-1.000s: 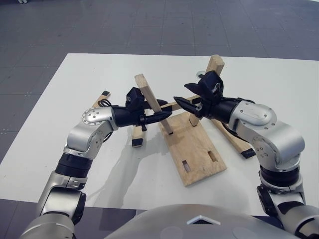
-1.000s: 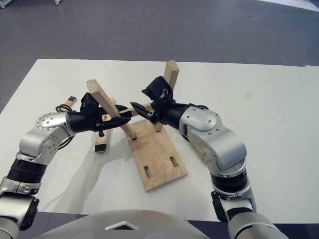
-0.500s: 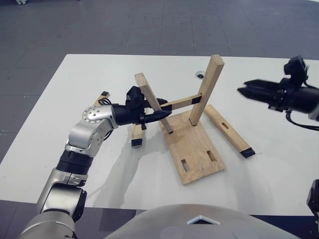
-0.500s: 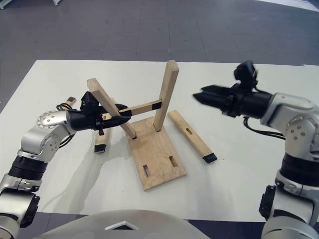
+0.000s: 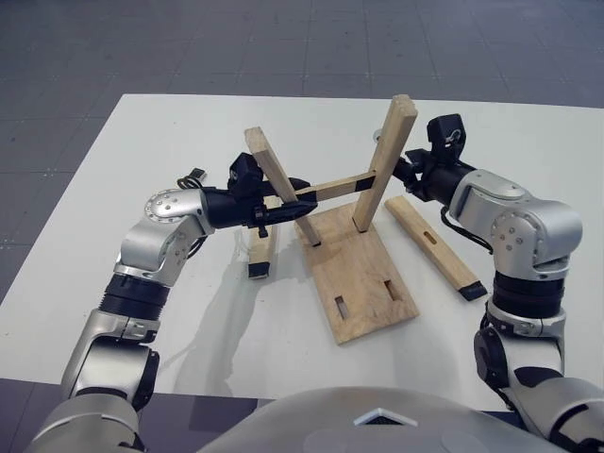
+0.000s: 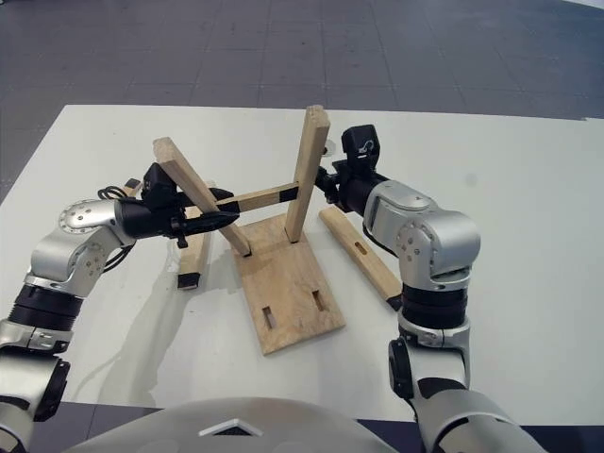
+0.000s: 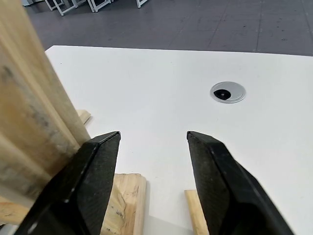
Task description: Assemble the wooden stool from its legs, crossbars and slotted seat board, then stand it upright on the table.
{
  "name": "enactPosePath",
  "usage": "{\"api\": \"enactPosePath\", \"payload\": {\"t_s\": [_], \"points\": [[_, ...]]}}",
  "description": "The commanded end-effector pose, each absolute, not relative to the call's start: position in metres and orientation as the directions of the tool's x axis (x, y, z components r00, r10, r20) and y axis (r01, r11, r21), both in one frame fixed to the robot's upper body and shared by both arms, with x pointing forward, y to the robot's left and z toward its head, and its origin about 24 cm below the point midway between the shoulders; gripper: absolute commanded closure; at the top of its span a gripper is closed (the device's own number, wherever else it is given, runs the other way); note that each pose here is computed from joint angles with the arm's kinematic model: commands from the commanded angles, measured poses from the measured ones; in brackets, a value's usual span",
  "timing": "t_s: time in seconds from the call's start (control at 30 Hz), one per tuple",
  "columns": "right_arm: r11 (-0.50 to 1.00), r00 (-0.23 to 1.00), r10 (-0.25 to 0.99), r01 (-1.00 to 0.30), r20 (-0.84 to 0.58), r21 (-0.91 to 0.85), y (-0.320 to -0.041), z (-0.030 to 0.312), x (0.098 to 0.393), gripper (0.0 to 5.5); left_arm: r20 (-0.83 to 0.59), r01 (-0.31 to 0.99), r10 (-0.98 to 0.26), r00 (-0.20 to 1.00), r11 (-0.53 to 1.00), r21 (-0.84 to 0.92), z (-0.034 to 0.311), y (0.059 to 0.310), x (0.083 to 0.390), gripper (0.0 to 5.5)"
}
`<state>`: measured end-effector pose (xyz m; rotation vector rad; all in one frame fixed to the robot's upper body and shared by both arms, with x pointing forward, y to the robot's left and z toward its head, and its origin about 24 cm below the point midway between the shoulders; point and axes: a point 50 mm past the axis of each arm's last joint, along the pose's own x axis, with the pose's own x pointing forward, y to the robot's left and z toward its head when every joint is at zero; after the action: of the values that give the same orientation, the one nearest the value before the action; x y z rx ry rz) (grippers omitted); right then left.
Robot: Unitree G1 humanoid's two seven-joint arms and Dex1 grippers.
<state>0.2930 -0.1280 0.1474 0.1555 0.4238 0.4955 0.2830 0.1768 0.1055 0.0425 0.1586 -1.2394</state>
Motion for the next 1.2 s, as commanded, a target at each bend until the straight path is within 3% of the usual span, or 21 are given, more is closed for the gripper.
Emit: {"api": "enactPosePath", "payload": {"t_s": [0.03, 0.1, 0.17, 0.23, 0.33, 0.37, 0.4, 0.53, 0.63, 0.73, 0.83, 1.0, 1.1, 1.13, 1.2], "points": [[0.597, 0.574, 0.802, -0.768, -0.163, 0.231, -0.083, 0.205, 0.272, 2.95, -0.508, 0.908, -0.817, 0.274, 0.394, -0.145, 0.044, 0.188, 0.266, 3.45], [0.674, 0.636, 0.738, -0.713, -0.226, 0.196, -0.094, 0.195, 0.275, 2.95, -0.509, 0.908, -0.818, 0.269, 0.391, -0.149, 0.043, 0.188, 0.264, 3.45], [0.907, 0.854, 0.41, -0.419, -0.321, 0.043, -0.142, 0.177, 0.302, 2.95, -0.512, 0.91, -0.818, 0.261, 0.386, -0.153, 0.042, 0.189, 0.263, 3.45], [0.981, 0.934, 0.127, -0.167, -0.335, -0.094, -0.19, 0.169, 0.313, 2.95, -0.514, 0.911, -0.819, 0.256, 0.382, -0.155, 0.043, 0.19, 0.262, 3.45], [0.978, 0.95, -0.064, -0.001, -0.306, -0.207, -0.223, 0.167, 0.316, 2.95, -0.515, 0.912, -0.819, 0.252, 0.38, -0.158, 0.043, 0.19, 0.261, 3.45], [0.973, 0.95, -0.059, -0.014, -0.305, -0.231, -0.22, 0.166, 0.317, 2.95, -0.515, 0.912, -0.82, 0.25, 0.378, -0.159, 0.043, 0.19, 0.261, 3.45], [0.968, 0.945, 0.028, -0.107, -0.326, -0.225, -0.202, 0.162, 0.316, 2.95, -0.517, 0.914, -0.821, 0.243, 0.372, -0.16, 0.043, 0.19, 0.26, 3.45], [0.789, 0.733, 0.562, -0.614, -0.383, -0.019, -0.096, 0.157, 0.285, 2.95, -0.513, 0.943, -0.845, 0.151, 0.279, -0.182, 0.054, 0.188, 0.263, 3.45], [0.657, 0.596, 0.71, -0.752, -0.375, 0.051, -0.063, 0.16, 0.265, 2.95, -0.493, 0.953, -0.859, 0.141, 0.252, -0.167, 0.066, 0.181, 0.277, 3.45], [0.674, 0.616, 0.693, -0.737, -0.374, 0.035, -0.067, 0.163, 0.268, 2.95, -0.466, 0.958, -0.878, 0.113, 0.22, -0.183, 0.072, 0.173, 0.279, 3.45], [0.764, 0.713, 0.596, -0.645, -0.37, -0.013, -0.093, 0.166, 0.281, 2.95, -0.459, 0.961, -0.885, 0.078, 0.19, -0.203, 0.067, 0.168, 0.272, 3.45], [0.965, 0.953, 0.189, -0.225, -0.239, -0.136, -0.185, 0.195, 0.318, 2.95, -0.431, 0.957, -0.896, 0.106, 0.21, -0.202, 0.056, 0.161, 0.265, 3.45], [0.99, 0.999, 0.026, -0.029, -0.024, -0.137, -0.217, 0.239, 0.331, 2.95, -0.419, 0.96, -0.9, 0.117, 0.211, -0.186, 0.049, 0.156, 0.26, 3.45], [0.994, 0.999, 0.015, -0.009, 0.052, -0.108, -0.22, 0.255, 0.332, 2.95, -0.409, 0.96, -0.904, 0.122, 0.213, -0.183, 0.048, 0.154, 0.261, 3.45], [0.988, 0.981, 0.123, -0.135, 0.152, 0.075, -0.209, 0.28, 0.332, 2.95, -0.392, 0.959, -0.91, 0.135, 0.22, -0.18, 0.047, 0.151, 0.262, 3.45]]}}
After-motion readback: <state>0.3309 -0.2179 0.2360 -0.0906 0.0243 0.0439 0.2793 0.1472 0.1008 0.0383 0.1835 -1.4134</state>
